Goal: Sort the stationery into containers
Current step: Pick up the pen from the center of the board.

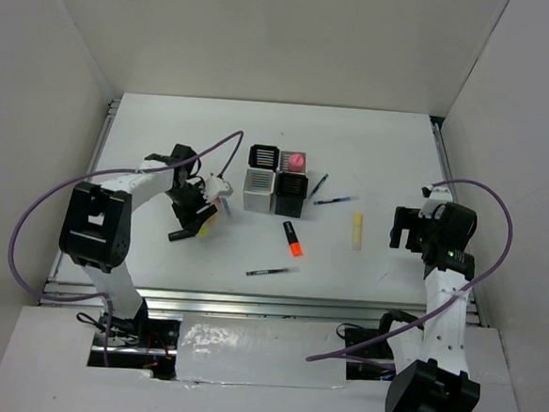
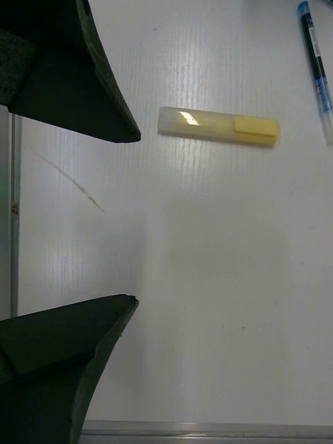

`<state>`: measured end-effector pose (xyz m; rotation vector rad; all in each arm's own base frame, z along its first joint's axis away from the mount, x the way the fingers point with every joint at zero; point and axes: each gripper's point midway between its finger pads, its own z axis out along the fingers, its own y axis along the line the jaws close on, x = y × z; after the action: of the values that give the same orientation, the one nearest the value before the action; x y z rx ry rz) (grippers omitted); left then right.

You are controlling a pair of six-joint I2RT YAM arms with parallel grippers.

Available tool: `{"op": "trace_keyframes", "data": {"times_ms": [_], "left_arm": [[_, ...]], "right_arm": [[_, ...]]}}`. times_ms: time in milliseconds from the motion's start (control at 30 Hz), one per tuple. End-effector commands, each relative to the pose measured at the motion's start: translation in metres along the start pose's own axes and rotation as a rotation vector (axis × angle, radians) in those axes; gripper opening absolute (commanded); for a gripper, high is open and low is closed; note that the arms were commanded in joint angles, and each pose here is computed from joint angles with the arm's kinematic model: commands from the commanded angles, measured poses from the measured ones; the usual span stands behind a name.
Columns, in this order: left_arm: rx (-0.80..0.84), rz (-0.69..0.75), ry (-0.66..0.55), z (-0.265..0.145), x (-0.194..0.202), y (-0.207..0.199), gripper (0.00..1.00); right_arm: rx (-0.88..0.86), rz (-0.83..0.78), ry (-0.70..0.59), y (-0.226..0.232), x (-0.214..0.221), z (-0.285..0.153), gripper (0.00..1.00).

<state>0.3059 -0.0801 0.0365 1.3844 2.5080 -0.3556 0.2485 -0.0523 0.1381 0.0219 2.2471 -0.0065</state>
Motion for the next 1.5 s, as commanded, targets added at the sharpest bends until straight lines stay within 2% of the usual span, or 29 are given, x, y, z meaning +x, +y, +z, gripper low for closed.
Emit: {"op": "trace_keyframes", "data": {"times_ms": [0, 233, 300, 467, 600, 700, 800, 1100, 1200, 1233, 1333, 1367, 1400, 1433, 1467], "left_arm": [[0.013, 0.043, 0.015, 0.01, -0.002, -0.002, 0.7], [-0.009, 0.058, 0.055, 0.029, 0.009, -0.006, 0.68], [0.002, 0.058, 0.067, 0.033, 0.014, -0.009, 0.64], [0.013, 0.054, 0.09, 0.037, 0.021, -0.012, 0.45], [0.012, 0.062, 0.092, 0.033, 0.023, -0.014, 0.36], [0.017, 0.055, 0.071, 0.022, 0.016, -0.018, 0.3], [0.044, 0.041, 0.016, 0.002, 0.004, -0.026, 0.17], [0.112, 0.021, -0.347, -0.098, -0.071, -0.039, 0.0], [0.075, 0.031, -0.576, -0.145, -0.111, -0.031, 0.0], [0.083, -0.006, -0.636, -0.155, -0.122, -0.031, 0.0], [0.077, 0.046, -0.876, -0.187, -0.161, -0.032, 0.0], [0.07, 0.074, -0.939, -0.197, -0.171, -0.034, 0.0], [0.098, 0.019, -0.97, -0.193, -0.175, -0.041, 0.0], [0.023, 0.103, -1.075, -0.21, -0.195, -0.032, 0.0], [0.002, 0.12, -1.109, -0.214, -0.203, -0.031, 0.0]], "right_arm": [[0.02, -0.004, -0.013, -0.005, -0.004, 0.0, 0.96], [0.02, -0.002, -0.011, -0.005, -0.004, 0.0, 0.96], [0.021, -0.001, -0.009, -0.005, -0.003, 0.0, 0.96], [0.024, 0.0, -0.009, -0.006, -0.003, 0.001, 0.96], [0.026, 0.001, -0.01, -0.006, -0.003, 0.001, 0.96], [0.024, 0.001, -0.016, -0.005, -0.004, 0.0, 0.96], [0.023, 0.0, -0.018, -0.005, -0.004, -0.001, 0.96], [0.025, 0.001, -0.022, -0.005, -0.005, -0.001, 0.96], [0.024, 0.002, -0.021, -0.005, -0.005, -0.001, 0.96], [0.025, 0.003, -0.021, -0.005, -0.005, -0.001, 0.96], [0.026, 0.003, -0.019, -0.006, -0.004, 0.0, 0.96], [0.026, 0.001, -0.021, -0.006, -0.005, -0.001, 0.96], [0.028, 0.003, -0.02, -0.006, -0.004, -0.001, 0.96], [0.026, 0.002, -0.019, -0.005, -0.004, 0.0, 0.96], [0.026, 0.003, -0.017, -0.005, -0.004, 0.0, 0.96]]}}
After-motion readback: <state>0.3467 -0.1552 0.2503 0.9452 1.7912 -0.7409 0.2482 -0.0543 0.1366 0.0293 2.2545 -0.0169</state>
